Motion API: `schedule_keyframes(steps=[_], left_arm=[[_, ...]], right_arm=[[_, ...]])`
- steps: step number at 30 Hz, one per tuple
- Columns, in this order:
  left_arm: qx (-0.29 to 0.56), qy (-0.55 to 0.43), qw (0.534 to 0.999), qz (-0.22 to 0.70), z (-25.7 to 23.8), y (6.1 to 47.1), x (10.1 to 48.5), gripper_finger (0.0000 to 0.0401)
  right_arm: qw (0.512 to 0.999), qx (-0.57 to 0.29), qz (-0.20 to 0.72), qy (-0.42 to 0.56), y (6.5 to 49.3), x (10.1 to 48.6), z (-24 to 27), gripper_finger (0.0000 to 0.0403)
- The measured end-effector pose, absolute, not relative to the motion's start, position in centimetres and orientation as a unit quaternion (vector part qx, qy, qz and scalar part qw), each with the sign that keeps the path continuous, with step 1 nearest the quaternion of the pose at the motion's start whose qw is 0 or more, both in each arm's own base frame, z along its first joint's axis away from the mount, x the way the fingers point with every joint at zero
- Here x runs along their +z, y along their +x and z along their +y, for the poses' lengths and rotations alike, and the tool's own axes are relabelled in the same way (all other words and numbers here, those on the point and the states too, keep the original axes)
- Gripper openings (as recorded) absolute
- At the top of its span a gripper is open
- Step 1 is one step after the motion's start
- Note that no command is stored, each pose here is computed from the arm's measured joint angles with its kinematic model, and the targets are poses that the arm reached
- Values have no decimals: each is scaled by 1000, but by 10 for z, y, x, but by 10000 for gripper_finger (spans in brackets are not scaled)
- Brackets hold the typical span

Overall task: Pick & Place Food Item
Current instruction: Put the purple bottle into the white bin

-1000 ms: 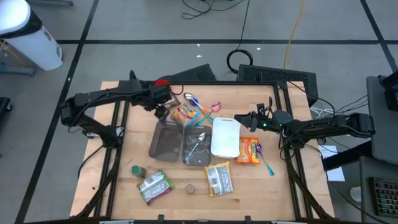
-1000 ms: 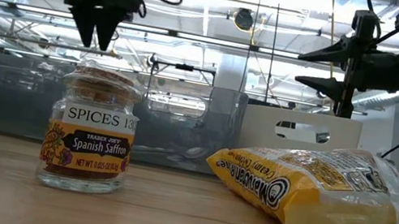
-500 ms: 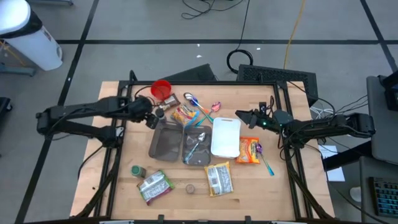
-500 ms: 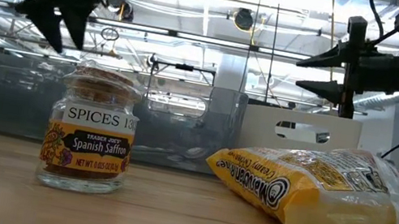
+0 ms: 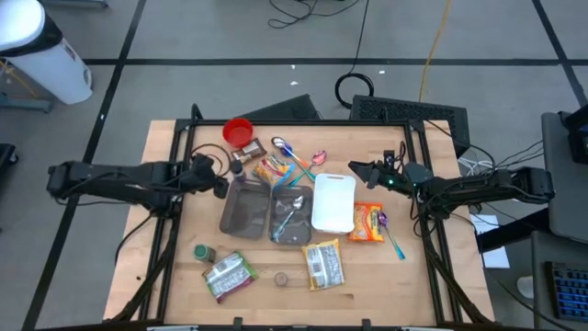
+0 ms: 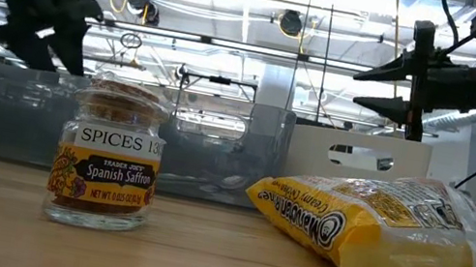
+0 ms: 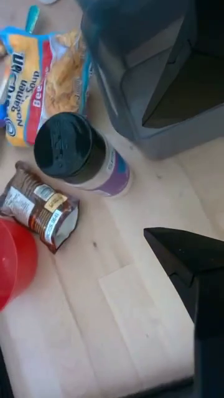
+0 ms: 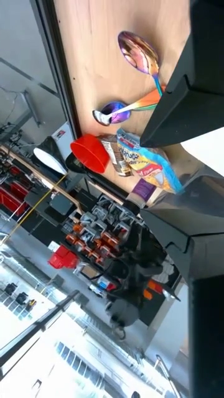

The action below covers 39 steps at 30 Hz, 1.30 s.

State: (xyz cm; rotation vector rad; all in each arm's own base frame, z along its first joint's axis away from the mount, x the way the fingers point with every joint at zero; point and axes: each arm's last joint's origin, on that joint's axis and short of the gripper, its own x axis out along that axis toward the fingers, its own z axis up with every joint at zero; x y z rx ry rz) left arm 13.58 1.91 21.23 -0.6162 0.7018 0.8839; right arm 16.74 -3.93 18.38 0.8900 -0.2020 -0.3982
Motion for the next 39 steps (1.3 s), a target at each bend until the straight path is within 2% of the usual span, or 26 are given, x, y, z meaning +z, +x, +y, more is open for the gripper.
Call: schedule_keyframes(steps=[6,14,22,30,39], left_arm=[[425,-279,814,281,10,138,194,282],[412,-254,826,290,3,135,181,282],[393,-201,845,302,-1,136,181,282],[375,-161,870,277,0,144,188,282],[390,-141,867,278,11,145,189,282]], right_arm=[[875,-192,-99,434,167,184,-39,164],[857,-223,-121,449,166,184,-41,164],[847,-244,-134,453,166,184,-43,164],[842,-258,-142,452,165,184,-43,164],[838,-263,-147,455,165,184,-44,164]])
